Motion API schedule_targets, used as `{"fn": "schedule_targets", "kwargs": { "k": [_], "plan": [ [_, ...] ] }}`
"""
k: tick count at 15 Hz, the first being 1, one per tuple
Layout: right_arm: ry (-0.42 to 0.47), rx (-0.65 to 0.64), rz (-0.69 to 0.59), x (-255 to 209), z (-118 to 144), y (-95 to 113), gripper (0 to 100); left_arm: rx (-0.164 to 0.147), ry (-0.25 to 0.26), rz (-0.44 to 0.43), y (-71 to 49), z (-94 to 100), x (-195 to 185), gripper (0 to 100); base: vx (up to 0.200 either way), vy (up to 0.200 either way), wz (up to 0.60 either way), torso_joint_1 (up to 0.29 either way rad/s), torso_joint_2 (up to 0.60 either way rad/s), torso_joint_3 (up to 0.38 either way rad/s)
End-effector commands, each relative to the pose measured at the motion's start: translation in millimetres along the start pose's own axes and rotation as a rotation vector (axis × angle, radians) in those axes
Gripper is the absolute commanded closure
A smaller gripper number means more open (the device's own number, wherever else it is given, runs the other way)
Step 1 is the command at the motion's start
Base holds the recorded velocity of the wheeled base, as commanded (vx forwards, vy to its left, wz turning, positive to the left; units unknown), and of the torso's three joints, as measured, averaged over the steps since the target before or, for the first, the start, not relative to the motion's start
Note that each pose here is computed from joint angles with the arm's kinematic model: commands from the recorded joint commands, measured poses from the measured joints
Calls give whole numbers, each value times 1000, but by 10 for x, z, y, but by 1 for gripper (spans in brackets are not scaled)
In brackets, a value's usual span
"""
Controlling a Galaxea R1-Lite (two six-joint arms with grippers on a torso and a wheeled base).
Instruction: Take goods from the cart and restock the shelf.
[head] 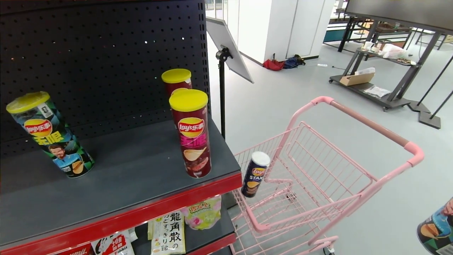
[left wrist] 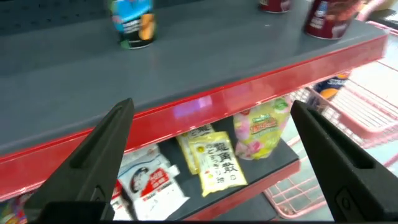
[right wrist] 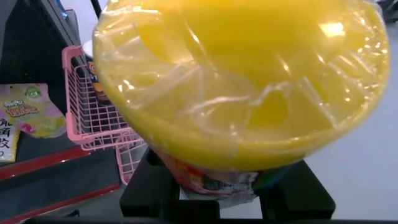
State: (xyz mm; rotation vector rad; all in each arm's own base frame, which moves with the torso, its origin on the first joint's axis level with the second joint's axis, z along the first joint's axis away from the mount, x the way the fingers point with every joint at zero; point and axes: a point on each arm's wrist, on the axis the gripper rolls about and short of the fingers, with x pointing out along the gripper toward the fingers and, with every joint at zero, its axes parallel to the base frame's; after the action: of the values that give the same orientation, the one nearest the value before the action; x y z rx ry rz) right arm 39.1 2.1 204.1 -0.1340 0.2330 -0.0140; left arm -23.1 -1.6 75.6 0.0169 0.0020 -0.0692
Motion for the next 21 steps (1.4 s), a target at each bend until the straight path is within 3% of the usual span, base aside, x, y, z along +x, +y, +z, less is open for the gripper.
{"fn": "schedule_targets", "kwargs": {
  "k": [1,6,9,13,21],
  "plan": [
    [11,-2,5,21,-8,6,100,0,0,-1,0,-2,1,0,0,0,600,7,2,2],
    [14,-2,5,23,-23,8,100,0,1,0,0,-2,1,0,0,0,600,8,-1,-2],
    [-24,7,-3,-86,-104,-6,100,-8,1,0,0,-2,1,0,0,0,0,0,0,0],
    [-111,20,9,-331,-498,-13,100,-8,0,-1,0,-2,1,0,0,0,0,0,0,0],
    [-107,19,10,-335,-615,-3,100,-2,0,-3,-1,-2,1,0,0,200,0,0,-1,1]
  ]
}}
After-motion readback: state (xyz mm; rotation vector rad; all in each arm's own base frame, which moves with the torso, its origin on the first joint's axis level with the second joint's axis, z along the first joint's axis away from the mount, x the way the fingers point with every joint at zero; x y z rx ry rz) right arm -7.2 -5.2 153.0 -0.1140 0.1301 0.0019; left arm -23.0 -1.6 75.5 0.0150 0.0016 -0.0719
